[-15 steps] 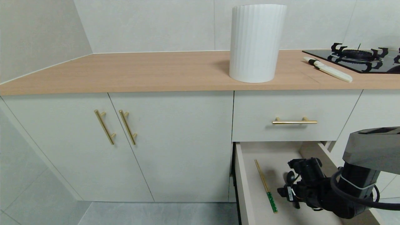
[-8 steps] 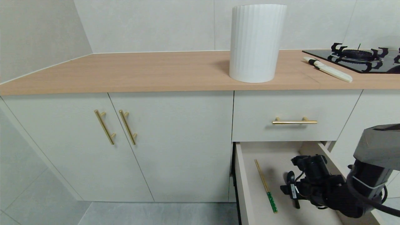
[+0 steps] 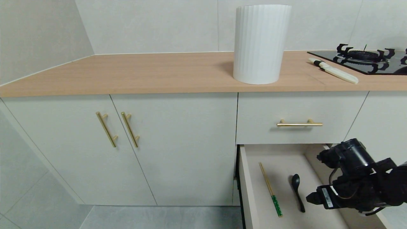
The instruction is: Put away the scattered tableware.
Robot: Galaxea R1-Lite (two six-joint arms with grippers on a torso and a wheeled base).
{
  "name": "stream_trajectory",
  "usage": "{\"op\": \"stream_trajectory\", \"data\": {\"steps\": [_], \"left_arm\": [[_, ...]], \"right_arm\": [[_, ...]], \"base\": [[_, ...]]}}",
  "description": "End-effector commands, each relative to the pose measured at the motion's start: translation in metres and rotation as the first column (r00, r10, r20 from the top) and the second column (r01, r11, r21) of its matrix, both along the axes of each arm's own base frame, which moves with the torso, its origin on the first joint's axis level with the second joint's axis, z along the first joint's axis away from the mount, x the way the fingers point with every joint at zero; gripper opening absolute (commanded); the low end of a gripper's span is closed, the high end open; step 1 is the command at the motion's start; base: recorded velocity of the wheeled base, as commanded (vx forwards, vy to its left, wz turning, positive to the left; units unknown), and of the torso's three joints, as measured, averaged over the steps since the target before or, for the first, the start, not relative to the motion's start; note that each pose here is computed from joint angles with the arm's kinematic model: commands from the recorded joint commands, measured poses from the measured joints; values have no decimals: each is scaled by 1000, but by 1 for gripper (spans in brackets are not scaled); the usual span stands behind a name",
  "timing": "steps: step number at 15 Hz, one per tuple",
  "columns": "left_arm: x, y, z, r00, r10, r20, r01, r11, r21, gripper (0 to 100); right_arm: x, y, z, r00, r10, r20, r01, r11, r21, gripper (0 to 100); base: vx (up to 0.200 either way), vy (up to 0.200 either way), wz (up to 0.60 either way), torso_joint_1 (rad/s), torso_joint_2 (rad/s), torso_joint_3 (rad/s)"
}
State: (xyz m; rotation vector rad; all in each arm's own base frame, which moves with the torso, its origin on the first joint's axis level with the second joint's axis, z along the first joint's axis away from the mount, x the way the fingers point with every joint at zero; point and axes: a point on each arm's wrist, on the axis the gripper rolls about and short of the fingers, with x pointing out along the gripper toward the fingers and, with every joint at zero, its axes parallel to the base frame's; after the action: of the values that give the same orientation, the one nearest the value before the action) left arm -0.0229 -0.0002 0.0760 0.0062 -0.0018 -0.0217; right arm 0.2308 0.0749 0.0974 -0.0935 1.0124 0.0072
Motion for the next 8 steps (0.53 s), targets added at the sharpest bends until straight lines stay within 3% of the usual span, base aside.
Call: {"op": "stream_trajectory", "data": {"steps": [1, 4, 8], "left_arm": [[0, 0, 0, 1000, -1, -2, 1, 1000, 0, 100], [0, 0, 0, 1000, -1, -2, 1, 1000, 2, 100], [0, 0, 0, 1000, -1, -2, 1, 1000, 0, 100]], "right_arm": [[-17, 0, 48, 990, 23, 141, -31, 998, 56, 100], [-19, -1, 48, 990, 24, 140, -32, 998, 53, 100], [-29, 3, 52, 991, 58, 122, -64, 997, 44, 100]], "base": [[0, 0, 0, 0, 0, 0], [0, 0, 0, 0, 0, 0], [-200, 0, 0, 8, 6, 1]]}}
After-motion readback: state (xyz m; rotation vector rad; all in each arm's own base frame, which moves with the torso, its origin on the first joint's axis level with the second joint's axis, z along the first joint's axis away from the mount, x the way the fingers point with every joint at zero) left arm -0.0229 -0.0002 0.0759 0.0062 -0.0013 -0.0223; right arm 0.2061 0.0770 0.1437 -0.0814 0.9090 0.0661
